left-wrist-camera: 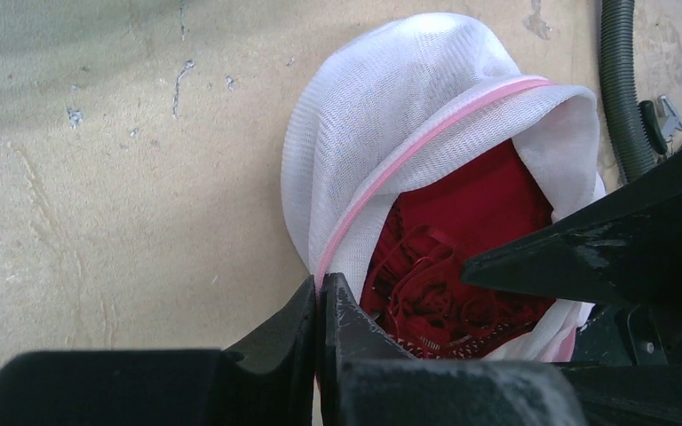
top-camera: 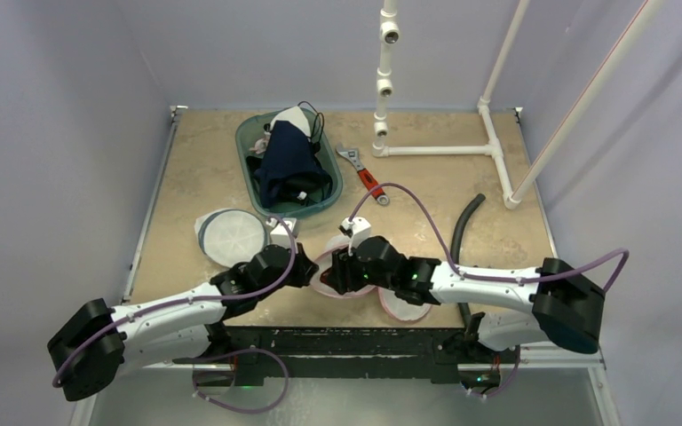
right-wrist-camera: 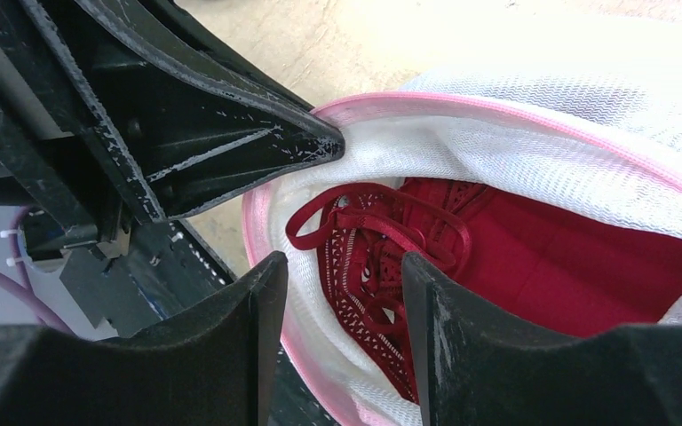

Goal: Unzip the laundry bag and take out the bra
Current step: Pick up the bra from the laundry bag.

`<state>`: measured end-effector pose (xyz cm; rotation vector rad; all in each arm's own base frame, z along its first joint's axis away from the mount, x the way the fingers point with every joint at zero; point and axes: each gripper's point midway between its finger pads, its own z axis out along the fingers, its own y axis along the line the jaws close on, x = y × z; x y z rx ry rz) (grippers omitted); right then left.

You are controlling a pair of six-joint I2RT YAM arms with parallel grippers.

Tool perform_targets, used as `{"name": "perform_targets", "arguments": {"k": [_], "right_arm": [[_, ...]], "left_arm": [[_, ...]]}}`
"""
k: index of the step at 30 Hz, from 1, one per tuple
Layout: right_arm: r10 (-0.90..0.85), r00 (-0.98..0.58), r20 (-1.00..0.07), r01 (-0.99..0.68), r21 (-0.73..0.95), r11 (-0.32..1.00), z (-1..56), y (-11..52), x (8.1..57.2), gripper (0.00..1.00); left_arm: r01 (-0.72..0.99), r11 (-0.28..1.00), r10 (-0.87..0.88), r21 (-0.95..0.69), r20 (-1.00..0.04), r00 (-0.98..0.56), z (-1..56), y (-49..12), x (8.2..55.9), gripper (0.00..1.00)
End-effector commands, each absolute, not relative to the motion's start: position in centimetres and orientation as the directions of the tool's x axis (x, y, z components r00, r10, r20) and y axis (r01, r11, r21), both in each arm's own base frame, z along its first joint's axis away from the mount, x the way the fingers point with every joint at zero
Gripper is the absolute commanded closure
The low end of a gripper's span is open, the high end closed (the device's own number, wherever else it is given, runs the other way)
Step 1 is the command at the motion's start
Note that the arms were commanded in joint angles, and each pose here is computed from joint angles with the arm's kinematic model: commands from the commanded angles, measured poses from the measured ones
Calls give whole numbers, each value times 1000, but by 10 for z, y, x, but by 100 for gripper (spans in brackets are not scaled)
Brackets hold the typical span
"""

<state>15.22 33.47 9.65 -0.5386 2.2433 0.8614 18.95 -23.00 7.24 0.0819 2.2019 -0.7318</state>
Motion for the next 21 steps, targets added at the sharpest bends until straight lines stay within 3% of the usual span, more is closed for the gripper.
{"name": "perform_targets", "arguments": {"k": [1, 12, 21], "right_arm": [[-109, -682, -723, -597, 465, 654, 115, 355, 152, 47], [-122, -694, -709, -573, 442, 690, 101, 363, 154, 48], [-111, -700, -706, -537, 417, 734, 91, 362, 162, 59]], "left_arm": [[298, 809, -203, -507, -717, -667, 78, -234, 190, 100], [311, 786, -216, -535, -708, -673, 80, -239, 188, 100], [315, 778, -218, -543, -704, -676, 81, -240, 186, 100]]}}
